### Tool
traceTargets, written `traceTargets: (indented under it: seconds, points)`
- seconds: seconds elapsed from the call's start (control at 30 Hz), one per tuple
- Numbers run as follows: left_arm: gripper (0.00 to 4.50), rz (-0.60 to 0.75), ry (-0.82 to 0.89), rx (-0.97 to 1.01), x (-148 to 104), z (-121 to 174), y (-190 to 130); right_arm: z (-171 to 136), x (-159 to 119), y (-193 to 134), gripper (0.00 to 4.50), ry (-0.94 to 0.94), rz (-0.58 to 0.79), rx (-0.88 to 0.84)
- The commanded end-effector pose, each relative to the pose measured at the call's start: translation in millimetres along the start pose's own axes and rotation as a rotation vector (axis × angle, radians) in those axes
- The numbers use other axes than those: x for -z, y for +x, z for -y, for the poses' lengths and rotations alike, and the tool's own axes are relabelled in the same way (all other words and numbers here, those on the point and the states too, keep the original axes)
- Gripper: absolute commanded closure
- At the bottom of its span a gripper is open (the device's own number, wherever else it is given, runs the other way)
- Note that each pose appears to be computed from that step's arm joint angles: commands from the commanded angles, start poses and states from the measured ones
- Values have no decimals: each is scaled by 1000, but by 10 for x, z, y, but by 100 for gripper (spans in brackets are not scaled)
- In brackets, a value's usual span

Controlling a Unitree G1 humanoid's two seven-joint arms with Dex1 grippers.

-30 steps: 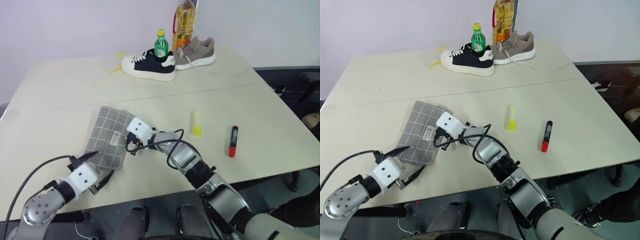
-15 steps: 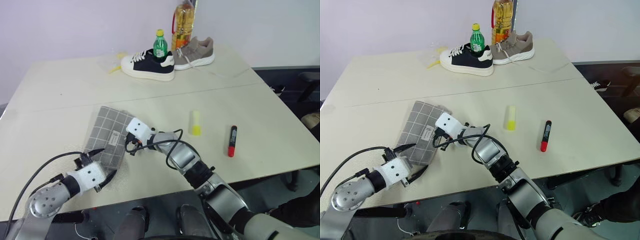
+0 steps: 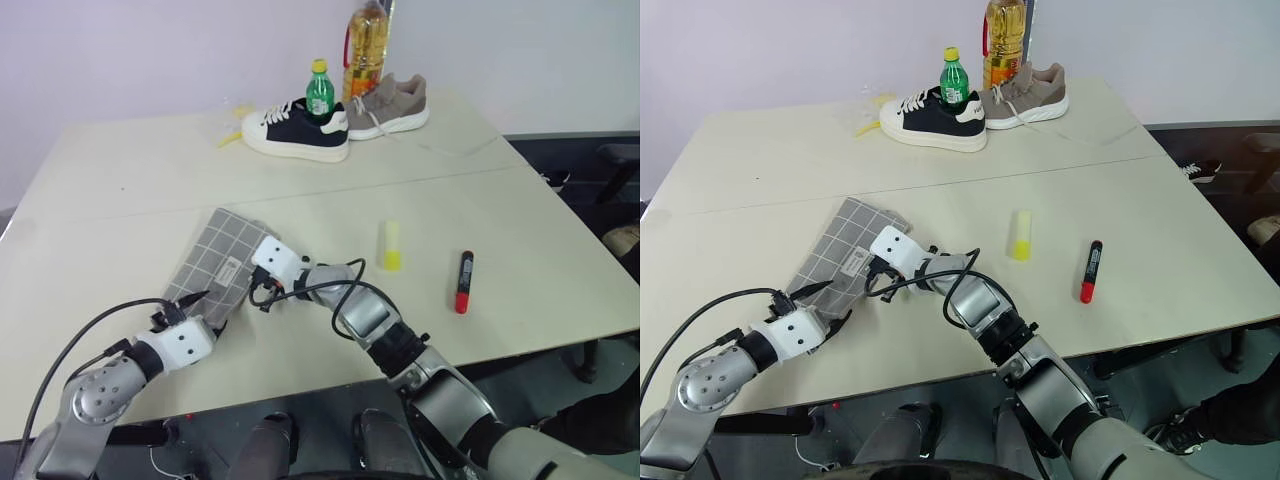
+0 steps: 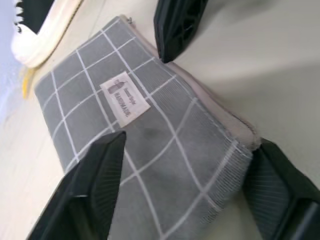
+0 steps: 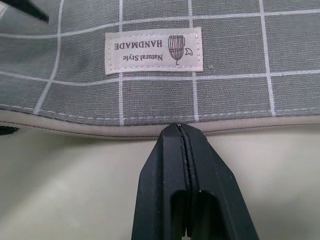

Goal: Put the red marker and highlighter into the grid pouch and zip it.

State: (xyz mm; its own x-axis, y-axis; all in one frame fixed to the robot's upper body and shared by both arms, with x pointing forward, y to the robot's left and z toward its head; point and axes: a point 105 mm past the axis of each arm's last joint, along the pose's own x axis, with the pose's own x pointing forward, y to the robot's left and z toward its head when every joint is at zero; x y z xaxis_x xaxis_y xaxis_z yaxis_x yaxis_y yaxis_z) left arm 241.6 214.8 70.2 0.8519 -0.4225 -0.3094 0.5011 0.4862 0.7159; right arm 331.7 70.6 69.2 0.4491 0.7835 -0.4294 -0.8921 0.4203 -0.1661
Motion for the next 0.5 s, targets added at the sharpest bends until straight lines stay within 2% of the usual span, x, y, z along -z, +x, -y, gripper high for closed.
traceTargets:
  seconds: [0.03,0.13,0.17,0.33,0.5]
  points:
    - [275,8,-22,-67,1,-128,-32,-17,-32,-1,450,16,27,0]
    - [428,17,-39,-86,-5,-159,-39,61,-89,-40,450,37,66,26]
    - [444,20,-42,-87,-8,-162,-41,90,-112,-57,450,44,79,35]
    - [444,45,-64,-98,-56,-174,-36,207,-228,-135,450,40,135,65]
    - [444,166,-220,-157,-314,-295,13,415,-389,-275,450,-8,211,143]
